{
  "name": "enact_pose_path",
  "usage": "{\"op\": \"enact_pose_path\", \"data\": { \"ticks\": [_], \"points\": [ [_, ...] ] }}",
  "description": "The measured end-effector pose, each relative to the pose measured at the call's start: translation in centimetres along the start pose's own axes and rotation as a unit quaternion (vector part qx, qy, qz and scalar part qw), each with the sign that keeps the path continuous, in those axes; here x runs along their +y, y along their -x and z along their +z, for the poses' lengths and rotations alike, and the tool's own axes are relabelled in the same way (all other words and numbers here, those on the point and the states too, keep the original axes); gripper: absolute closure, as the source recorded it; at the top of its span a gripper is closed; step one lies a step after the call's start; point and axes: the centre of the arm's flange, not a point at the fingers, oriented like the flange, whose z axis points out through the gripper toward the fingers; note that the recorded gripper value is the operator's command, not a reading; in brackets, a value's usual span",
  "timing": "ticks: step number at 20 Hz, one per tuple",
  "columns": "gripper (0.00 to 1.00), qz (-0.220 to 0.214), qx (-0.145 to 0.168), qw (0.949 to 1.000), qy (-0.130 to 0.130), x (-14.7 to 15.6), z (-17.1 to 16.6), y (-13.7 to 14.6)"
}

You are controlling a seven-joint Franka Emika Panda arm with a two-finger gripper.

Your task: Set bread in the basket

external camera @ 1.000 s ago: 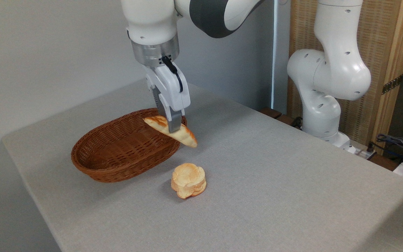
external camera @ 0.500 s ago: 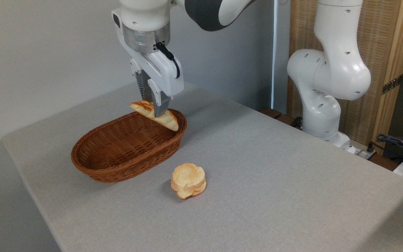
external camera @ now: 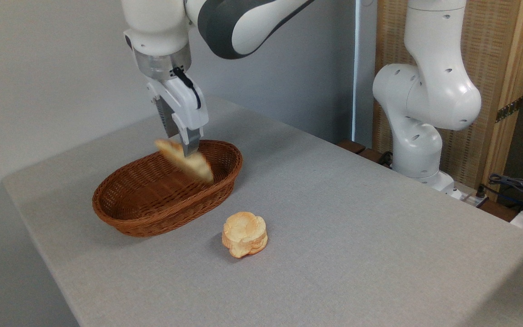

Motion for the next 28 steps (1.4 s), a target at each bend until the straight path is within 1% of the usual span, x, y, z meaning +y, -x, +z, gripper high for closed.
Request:
{"op": "enact_pose_path", "data": {
  "ticks": [4,8,10,12,13,14,15,19,23,26,28],
  "points": [
    [0.00,-0.001,0.011,0.9999,-0.010,-0.6,0.0,-0.3],
    [0.00,0.003,0.000,0.9996,-0.030,-1.1,-0.2,-0.1],
    [0.00,0.005,-0.009,0.9988,-0.047,-1.6,-0.6,0.3],
    [0.00,0.008,-0.023,0.9964,-0.081,-2.7,-1.3,0.8],
    [0.00,0.008,-0.025,0.9954,-0.092,-3.1,-1.6,1.0],
    [0.00,0.005,-0.030,0.9935,-0.110,-4.1,-2.2,1.6],
    [0.00,-0.003,-0.033,0.9919,-0.123,-5.2,-2.9,2.4],
    [0.00,-0.027,-0.040,0.9871,-0.152,-8.4,-4.7,5.0],
    [0.00,-0.046,-0.047,0.9837,-0.168,-10.6,-5.6,7.0],
    [0.00,-0.051,-0.047,0.9832,-0.169,-11.1,-5.8,7.4],
    [0.00,-0.048,-0.056,0.9814,-0.177,-11.2,-5.8,7.5]
  ]
}}
